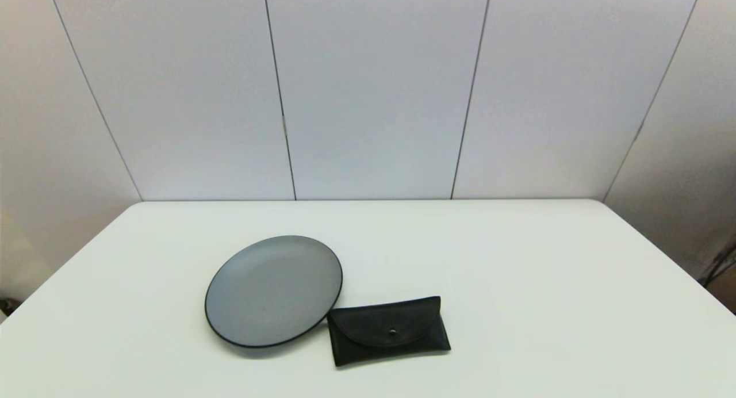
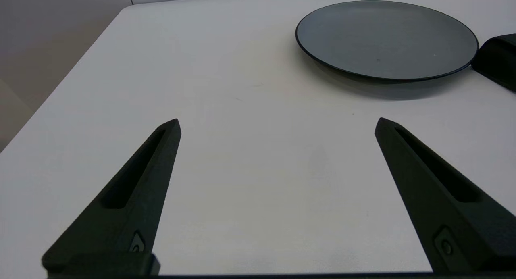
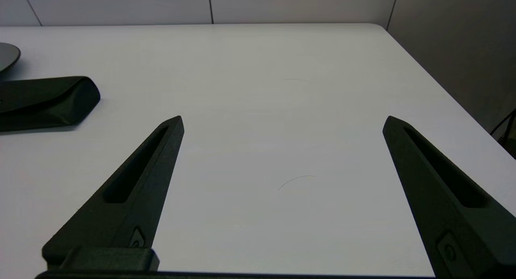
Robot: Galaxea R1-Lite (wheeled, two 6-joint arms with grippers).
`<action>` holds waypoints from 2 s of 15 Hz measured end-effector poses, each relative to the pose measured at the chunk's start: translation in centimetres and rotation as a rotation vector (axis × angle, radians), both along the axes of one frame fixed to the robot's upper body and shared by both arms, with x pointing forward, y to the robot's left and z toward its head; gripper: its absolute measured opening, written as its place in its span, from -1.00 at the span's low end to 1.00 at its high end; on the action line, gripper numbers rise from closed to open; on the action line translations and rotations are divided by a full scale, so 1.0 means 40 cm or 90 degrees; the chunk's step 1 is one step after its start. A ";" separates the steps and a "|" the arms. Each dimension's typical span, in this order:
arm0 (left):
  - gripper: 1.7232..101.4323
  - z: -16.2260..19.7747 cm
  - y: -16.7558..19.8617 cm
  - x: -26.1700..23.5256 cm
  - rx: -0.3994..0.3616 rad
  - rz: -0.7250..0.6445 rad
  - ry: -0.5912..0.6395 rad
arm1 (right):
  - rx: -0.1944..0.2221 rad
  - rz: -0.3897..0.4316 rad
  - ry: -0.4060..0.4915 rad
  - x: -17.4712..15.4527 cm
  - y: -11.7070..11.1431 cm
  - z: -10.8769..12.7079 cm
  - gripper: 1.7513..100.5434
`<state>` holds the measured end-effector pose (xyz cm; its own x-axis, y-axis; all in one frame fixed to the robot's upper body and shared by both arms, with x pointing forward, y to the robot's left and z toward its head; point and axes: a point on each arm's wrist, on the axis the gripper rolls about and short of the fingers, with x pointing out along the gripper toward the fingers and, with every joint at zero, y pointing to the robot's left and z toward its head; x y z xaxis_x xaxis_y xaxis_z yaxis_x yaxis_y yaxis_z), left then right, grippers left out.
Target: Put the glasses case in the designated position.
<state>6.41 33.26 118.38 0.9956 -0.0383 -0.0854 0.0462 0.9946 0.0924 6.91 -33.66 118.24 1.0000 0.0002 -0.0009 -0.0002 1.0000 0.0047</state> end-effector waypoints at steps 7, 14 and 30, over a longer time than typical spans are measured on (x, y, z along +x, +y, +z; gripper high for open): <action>0.93 0.000 0.000 0.000 0.000 0.002 0.000 | 0.001 0.000 0.000 0.000 0.000 0.000 0.95; 0.93 0.000 0.000 0.000 0.000 0.001 0.000 | 0.001 0.000 0.000 0.000 0.000 0.000 0.95; 0.93 0.233 -0.001 0.065 -0.004 -0.005 0.061 | 0.000 0.000 0.000 0.000 0.000 0.000 0.95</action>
